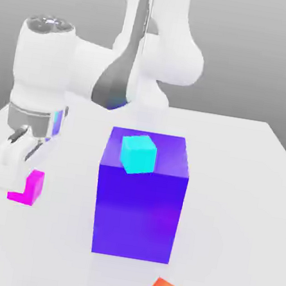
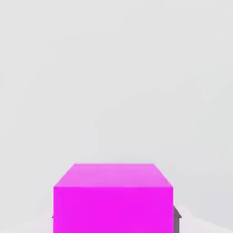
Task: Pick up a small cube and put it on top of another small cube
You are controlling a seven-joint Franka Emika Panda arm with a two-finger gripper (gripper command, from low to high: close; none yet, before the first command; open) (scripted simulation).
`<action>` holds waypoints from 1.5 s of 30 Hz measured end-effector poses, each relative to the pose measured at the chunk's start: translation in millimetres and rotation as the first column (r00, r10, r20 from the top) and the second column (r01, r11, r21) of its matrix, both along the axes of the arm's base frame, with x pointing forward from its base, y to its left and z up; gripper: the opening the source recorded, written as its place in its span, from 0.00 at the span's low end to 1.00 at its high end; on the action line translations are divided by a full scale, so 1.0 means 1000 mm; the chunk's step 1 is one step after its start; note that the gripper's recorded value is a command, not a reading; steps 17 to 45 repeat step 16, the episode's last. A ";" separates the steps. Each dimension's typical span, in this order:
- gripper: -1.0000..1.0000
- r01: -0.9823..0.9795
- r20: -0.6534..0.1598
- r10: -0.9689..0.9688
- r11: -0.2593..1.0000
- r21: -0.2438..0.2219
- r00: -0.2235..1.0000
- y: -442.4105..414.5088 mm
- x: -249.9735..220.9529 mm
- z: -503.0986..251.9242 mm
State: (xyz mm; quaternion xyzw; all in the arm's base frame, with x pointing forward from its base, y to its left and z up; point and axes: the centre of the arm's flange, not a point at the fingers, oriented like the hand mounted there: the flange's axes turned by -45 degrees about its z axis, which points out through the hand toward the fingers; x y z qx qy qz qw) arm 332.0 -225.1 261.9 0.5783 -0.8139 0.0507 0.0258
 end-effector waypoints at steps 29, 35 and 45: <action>1.00 0.582 -0.014 -0.584 0.805 0.113 0.811 -0.045 -0.123 -0.081; 1.00 0.582 -0.014 -0.584 0.805 0.113 0.811 -0.045 -0.123 -0.081; 1.00 0.582 -0.014 -0.584 0.805 0.113 0.811 -0.045 -0.123 -0.081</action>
